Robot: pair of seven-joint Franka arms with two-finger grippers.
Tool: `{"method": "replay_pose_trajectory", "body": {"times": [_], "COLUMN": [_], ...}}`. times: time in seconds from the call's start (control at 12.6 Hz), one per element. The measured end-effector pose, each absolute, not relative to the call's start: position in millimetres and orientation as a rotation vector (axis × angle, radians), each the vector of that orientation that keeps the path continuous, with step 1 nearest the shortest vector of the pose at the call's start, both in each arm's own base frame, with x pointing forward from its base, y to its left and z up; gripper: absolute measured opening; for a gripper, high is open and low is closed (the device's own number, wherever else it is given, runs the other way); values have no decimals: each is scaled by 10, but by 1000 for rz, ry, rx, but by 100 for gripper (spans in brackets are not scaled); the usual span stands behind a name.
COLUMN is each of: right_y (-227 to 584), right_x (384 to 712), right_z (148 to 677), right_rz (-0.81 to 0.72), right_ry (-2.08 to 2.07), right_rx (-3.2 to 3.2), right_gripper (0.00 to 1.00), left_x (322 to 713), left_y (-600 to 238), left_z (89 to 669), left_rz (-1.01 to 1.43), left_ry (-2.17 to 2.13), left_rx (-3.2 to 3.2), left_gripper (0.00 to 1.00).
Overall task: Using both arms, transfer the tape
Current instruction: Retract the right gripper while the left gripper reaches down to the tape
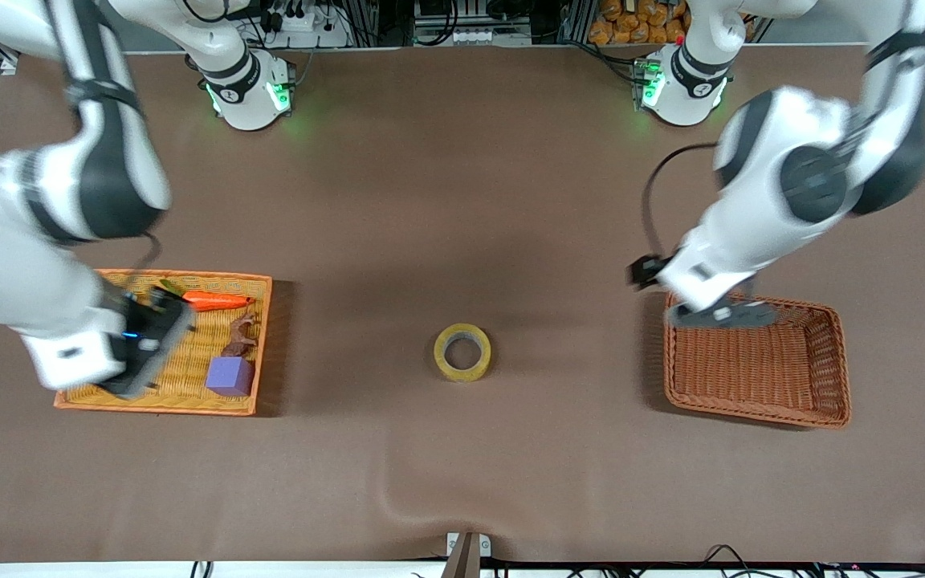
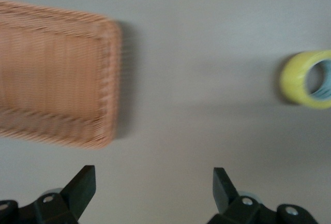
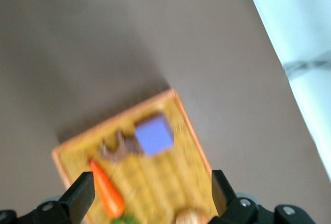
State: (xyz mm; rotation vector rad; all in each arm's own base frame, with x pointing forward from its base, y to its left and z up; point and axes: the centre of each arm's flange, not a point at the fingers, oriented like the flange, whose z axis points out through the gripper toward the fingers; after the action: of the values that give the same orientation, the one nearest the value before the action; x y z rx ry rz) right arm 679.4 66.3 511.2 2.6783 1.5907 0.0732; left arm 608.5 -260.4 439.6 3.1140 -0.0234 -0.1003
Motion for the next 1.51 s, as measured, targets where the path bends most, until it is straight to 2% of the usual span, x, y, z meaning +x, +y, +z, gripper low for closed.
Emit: {"method": "replay_pose_trajectory", "body": {"times": [0.16,0.32,0.56,0.8,1.03,1.11,1.27,1.35,1.51], "right_y": [233,-68,-202,-131,-57,-23,-13,-34,-99], "right_x": [6600,6470,6301,6131,5799,5642,5431,5398,5397], "right_z": [5497,5670,5824,6070,6320,6382,6421,6404,6345], "right_rz": [97,119,78,82,-8,-57,-122,-133,-153], "right_ry": [1450,1263,972,692,348,237,98,64,34], "right_rx": [2749,2834,2967,3052,3126,3138,3143,3143,3143], "right_gripper": [100,100,100,100,100,100,100,100,100], "left_x": [6196,6248,6271,6066,5954,5949,5943,5946,5983], "left_y": [-3419,-3972,-4279,-4569,-4692,-4690,-4686,-4681,-4642], "left_z": [3905,3404,2723,2070,1863,1841,1801,1796,1821], "left_rz": [7,164,294,294,271,268,261,261,272], "left_ry": [-55,-78,-105,-146,-166,-166,-167,-166,-162], "left_rx": [3077,3007,2930,2913,2920,2922,2925,2927,2931], "left_gripper": [100,100,100,100,93,84,58,44,25]}}
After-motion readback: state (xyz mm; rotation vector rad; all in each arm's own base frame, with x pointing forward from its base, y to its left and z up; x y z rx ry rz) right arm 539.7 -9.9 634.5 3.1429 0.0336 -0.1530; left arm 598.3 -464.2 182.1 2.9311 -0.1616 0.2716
